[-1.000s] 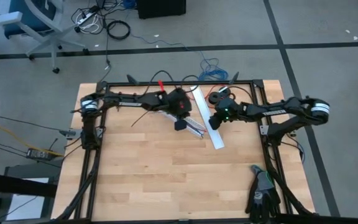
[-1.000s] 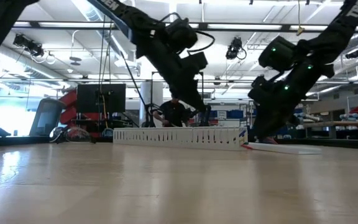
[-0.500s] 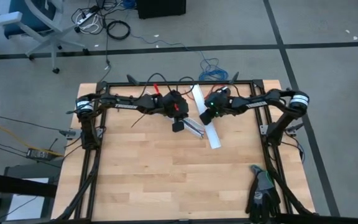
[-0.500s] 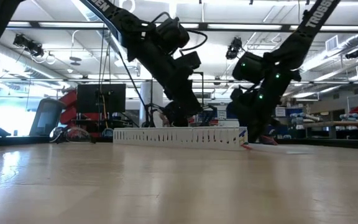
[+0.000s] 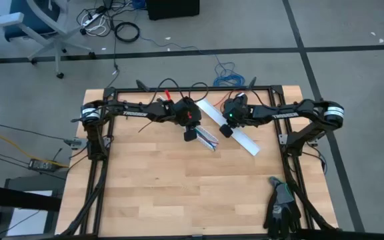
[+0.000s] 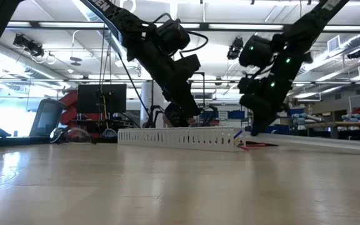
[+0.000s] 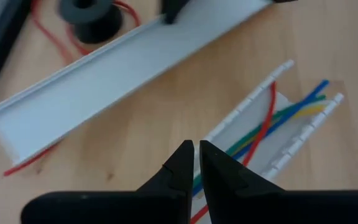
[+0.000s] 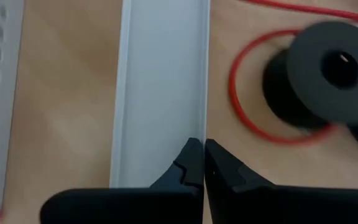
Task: Ziptie cables
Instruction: Close the white cable duct
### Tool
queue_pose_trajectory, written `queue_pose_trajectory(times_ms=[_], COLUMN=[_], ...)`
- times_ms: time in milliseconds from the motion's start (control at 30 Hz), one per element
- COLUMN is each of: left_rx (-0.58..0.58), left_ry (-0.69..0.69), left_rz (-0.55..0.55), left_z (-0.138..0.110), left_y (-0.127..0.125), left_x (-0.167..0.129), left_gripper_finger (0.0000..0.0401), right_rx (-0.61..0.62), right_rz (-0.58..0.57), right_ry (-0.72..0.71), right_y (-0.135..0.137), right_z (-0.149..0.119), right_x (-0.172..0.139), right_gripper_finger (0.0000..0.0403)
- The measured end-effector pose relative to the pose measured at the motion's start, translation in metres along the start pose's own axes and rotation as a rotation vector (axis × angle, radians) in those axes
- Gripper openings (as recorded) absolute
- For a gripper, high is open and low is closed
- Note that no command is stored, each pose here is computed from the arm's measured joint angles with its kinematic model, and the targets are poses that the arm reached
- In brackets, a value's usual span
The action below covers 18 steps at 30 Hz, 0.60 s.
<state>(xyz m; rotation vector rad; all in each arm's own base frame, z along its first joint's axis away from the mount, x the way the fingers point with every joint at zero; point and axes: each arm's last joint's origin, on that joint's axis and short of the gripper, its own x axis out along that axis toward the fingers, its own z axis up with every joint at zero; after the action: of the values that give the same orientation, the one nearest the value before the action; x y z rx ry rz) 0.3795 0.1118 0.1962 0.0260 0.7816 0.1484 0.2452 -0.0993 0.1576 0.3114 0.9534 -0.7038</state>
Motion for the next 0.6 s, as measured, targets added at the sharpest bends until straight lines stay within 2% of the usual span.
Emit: queue_pose_trajectory(times_ms=[167, 267, 467, 600], left_rx=[-0.073, -0.116, -0.268, -0.311], left_ry=[-0.077, -0.128, -0.2, -0.211], left_rz=[0.082, 0.128, 0.182, 0.155], left_z=[-0.004, -0.017, -0.066, -0.097], left_y=[0.004, 0.002, -0.007, -0.017], left_x=[-0.027, -0.051, -0.076, -0.076], left_gripper_finger=[0.0035, 0.0035, 0.0035, 0.0035], right_rx=[-0.046, -0.06, -0.091, -0.131], right_rz=[0.018, 0.05, 0.14, 0.221], right_ry=[-0.042, -0.068, -0.13, -0.129], right_y=[0.014, 0.021, 0.042, 0.061], right_z=[-0.004, -0.006, -0.012, -0.021], right_x=[-0.026, -0.038, -0.059, -0.065], right_gripper_finger=[0.0, 0.0, 0.0, 0.0])
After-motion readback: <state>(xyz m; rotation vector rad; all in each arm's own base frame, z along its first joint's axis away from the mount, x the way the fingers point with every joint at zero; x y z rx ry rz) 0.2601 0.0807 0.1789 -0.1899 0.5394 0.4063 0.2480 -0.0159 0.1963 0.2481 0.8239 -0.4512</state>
